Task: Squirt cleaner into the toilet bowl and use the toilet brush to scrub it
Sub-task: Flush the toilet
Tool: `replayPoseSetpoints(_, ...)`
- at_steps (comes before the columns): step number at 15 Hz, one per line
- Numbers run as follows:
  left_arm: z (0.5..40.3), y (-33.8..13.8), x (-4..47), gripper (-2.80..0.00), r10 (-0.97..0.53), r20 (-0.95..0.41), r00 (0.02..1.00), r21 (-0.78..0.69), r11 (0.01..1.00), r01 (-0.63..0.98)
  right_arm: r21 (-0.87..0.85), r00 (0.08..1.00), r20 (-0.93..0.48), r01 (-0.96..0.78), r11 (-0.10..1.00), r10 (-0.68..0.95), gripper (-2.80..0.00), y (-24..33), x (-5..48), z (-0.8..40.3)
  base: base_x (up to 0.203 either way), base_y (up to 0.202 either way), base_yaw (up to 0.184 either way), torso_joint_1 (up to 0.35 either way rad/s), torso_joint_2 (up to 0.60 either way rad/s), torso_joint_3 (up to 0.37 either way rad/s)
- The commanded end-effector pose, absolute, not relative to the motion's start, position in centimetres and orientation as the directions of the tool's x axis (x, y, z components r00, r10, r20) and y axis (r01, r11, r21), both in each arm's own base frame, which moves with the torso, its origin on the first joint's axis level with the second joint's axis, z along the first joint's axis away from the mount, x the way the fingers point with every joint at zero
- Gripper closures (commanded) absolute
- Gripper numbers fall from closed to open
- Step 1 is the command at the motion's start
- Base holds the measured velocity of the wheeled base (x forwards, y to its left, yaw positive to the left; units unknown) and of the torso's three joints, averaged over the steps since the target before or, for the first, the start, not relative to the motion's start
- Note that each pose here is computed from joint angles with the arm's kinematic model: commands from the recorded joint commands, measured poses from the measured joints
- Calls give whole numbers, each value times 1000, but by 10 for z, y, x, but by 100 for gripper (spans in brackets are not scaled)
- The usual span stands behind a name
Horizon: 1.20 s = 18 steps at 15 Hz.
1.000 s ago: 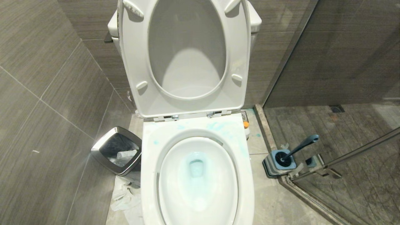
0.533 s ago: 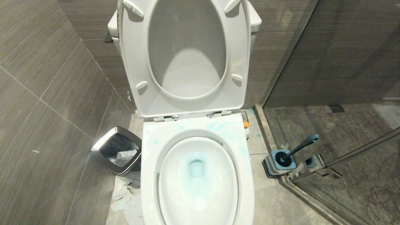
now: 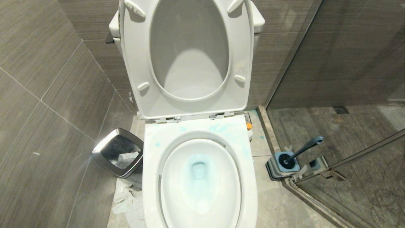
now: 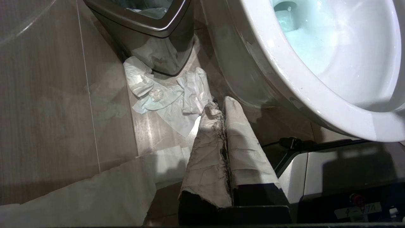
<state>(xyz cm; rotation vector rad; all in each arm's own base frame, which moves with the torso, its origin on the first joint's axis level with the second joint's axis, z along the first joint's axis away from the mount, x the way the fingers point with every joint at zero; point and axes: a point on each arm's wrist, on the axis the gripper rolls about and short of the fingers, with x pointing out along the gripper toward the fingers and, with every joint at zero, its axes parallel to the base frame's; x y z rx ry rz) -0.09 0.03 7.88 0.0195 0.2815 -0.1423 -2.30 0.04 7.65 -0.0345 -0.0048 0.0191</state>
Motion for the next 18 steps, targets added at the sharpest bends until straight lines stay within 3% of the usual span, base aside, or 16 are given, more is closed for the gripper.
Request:
replayPoseSetpoints(1, 79, 0, -1, 0, -136, -281, 950, 0, 990, 142, -35, 1000, 3, -20, 999, 20, 0, 0, -23, 77, 0, 0, 0, 0, 0, 0)
replayPoseSetpoints(18, 78, 0, -1, 0, -136, -281, 950, 0, 990, 142, -35, 1000, 3, -20, 999, 20, 0, 0, -23, 77, 0, 0, 0, 0, 0, 0)
